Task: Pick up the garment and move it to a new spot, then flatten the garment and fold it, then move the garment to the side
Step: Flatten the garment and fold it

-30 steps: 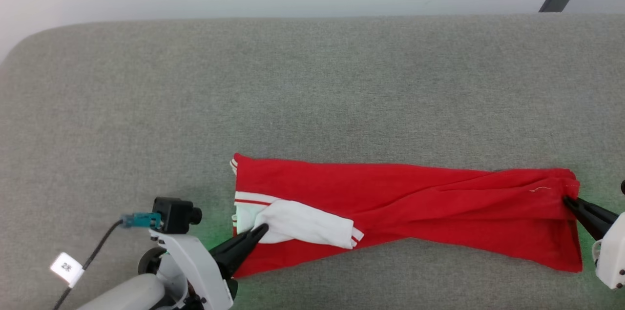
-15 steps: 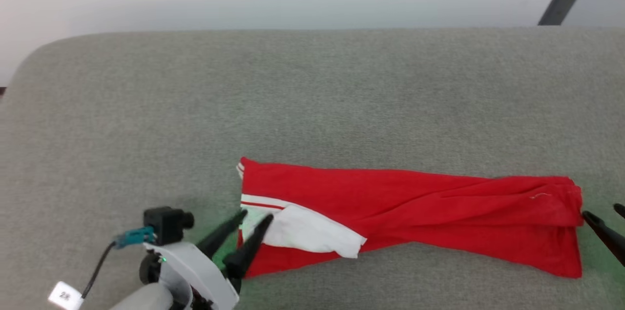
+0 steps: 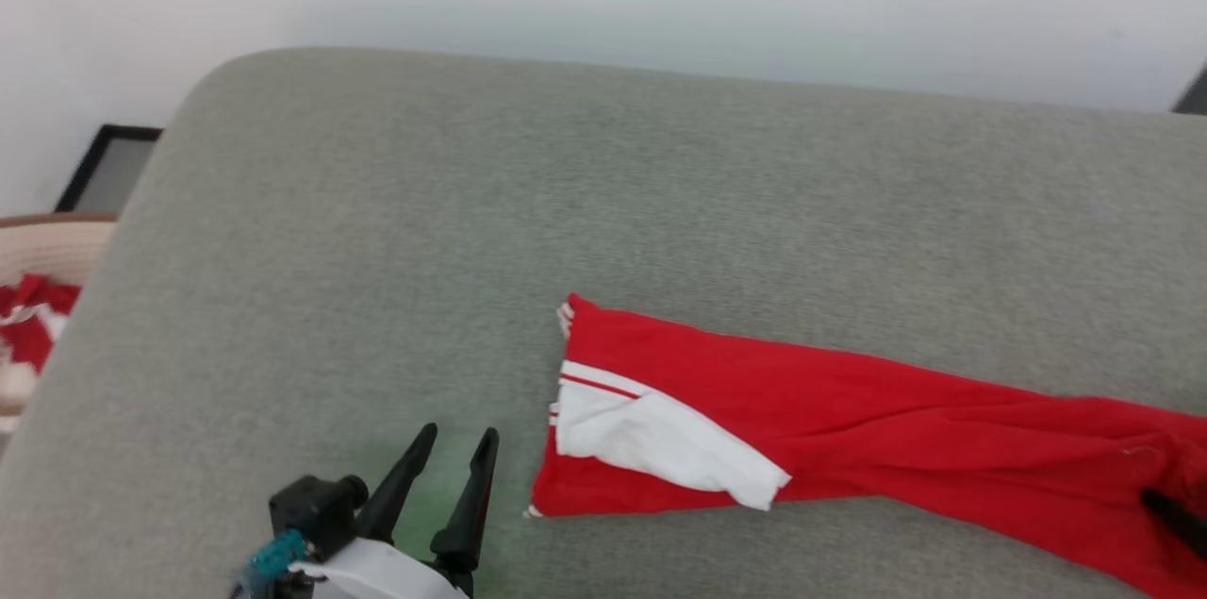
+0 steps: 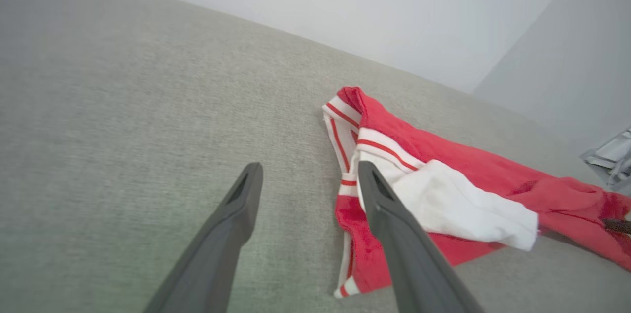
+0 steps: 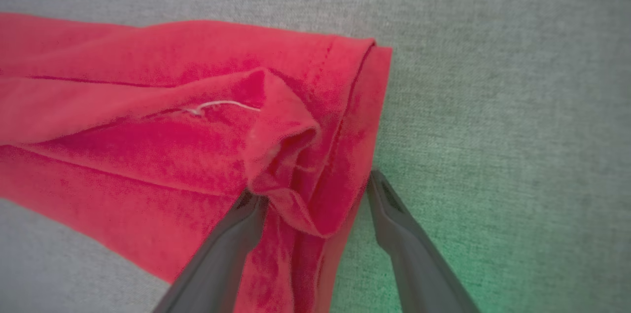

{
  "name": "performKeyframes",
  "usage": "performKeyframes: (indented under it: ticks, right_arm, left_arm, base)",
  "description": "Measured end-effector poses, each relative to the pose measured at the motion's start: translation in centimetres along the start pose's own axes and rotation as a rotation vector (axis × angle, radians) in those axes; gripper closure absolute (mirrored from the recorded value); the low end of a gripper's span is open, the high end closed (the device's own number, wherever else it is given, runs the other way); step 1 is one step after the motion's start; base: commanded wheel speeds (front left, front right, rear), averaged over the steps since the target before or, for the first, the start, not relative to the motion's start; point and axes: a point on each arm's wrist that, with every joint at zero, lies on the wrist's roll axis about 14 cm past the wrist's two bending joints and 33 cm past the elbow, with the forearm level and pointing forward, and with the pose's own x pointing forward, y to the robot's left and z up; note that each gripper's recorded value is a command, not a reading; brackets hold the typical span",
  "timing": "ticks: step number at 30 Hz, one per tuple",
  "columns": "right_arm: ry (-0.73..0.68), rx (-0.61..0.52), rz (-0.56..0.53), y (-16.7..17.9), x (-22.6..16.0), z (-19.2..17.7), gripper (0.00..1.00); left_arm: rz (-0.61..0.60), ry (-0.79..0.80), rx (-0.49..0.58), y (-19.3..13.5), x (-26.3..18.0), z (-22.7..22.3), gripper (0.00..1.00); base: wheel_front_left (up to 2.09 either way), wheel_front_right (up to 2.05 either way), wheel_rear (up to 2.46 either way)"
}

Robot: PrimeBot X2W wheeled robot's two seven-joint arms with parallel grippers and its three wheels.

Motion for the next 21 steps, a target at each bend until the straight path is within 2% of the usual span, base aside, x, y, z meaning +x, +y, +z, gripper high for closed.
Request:
performKeyframes:
  ticks: [8,9,10,11,13,21]
  right_arm:
    - [0.071,0.063,0.000,0.6,1.7,-0.1,0.00]
    - [0.074,0.066,-0.002,0.6,1.8,-0.1,0.03]
    - [0.072,0.071,-0.002,0.6,1.9,0.0,0.50]
    - [0.069,0.083,-0.002,0.7,2.0,0.1,0.71]
    - [0.064,0.110,-0.001,0.8,2.1,0.2,1.00]
    - [-0.027,0.193,-0.019,-0.1,1.4,1.4,1.00]
  left_arm:
    - [0.100,-0.113,0.145,1.7,-2.0,2.5,0.00]
    - [0.106,-0.122,0.170,1.7,-2.1,2.8,0.00]
    - [0.107,-0.134,0.195,1.7,-2.2,3.2,0.00]
    - [0.108,-0.143,0.220,1.7,-2.3,3.5,0.00]
    - [0.115,-0.155,0.252,1.8,-2.4,3.9,0.00]
    - [0.114,-0.172,0.277,1.5,-2.0,4.3,0.00]
  base:
    - [0.00,0.00,0.00]
    - [0.00,0.00,0.00]
    - [0.00,0.00,0.00]
    - [0.00,0.00,0.00]
    - [0.00,0.00,0.00]
    - [0.00,0.00,0.00]
